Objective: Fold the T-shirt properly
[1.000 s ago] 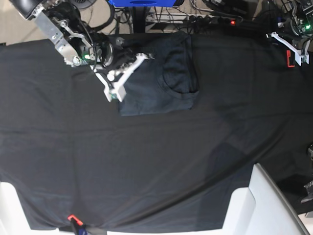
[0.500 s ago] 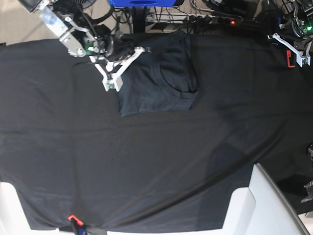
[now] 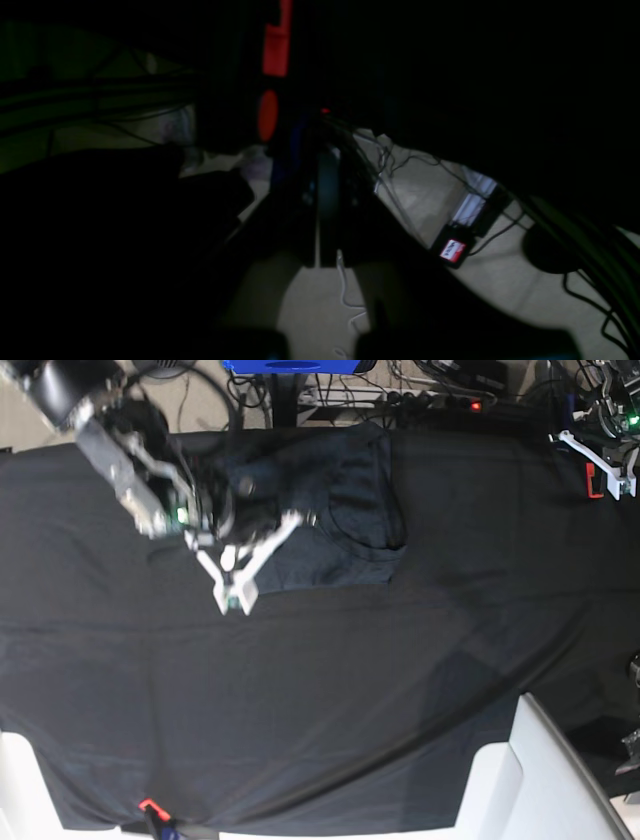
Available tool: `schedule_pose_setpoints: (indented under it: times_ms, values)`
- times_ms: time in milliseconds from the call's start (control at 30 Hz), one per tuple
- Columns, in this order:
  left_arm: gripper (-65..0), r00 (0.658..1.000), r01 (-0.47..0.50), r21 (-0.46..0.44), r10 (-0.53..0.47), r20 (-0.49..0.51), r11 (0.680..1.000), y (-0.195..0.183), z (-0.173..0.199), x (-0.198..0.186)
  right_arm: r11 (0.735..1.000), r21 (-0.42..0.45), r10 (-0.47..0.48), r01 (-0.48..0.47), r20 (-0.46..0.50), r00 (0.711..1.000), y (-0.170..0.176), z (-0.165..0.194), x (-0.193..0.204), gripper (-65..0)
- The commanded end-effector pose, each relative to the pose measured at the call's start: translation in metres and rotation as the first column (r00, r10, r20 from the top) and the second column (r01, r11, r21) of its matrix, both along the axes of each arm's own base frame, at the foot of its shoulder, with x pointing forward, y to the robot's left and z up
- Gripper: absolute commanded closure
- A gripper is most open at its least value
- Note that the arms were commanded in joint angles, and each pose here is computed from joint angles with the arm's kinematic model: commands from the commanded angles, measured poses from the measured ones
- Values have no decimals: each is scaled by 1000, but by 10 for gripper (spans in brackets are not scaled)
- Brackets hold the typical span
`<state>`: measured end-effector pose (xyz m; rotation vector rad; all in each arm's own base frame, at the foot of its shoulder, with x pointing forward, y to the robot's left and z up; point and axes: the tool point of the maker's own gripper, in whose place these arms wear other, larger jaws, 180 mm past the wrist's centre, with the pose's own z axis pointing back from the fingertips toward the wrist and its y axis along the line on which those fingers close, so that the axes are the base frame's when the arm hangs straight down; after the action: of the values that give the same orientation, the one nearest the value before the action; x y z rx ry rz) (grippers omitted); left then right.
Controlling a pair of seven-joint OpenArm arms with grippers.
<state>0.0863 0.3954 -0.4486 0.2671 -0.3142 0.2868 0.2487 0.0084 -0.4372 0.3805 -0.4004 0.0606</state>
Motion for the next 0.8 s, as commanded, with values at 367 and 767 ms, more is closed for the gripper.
schedule_pose_setpoints:
  times_ms: [367,767]
  values:
    - [0,1000,8,32,-8,2,999,10,8,-1,994,-89,-62,61,-9,998,-25,-25,35,0]
    - [0,1000,9,31,-9,8,999,9,8,2,985,-140,-99,98,3,995,-49,-40,36,0]
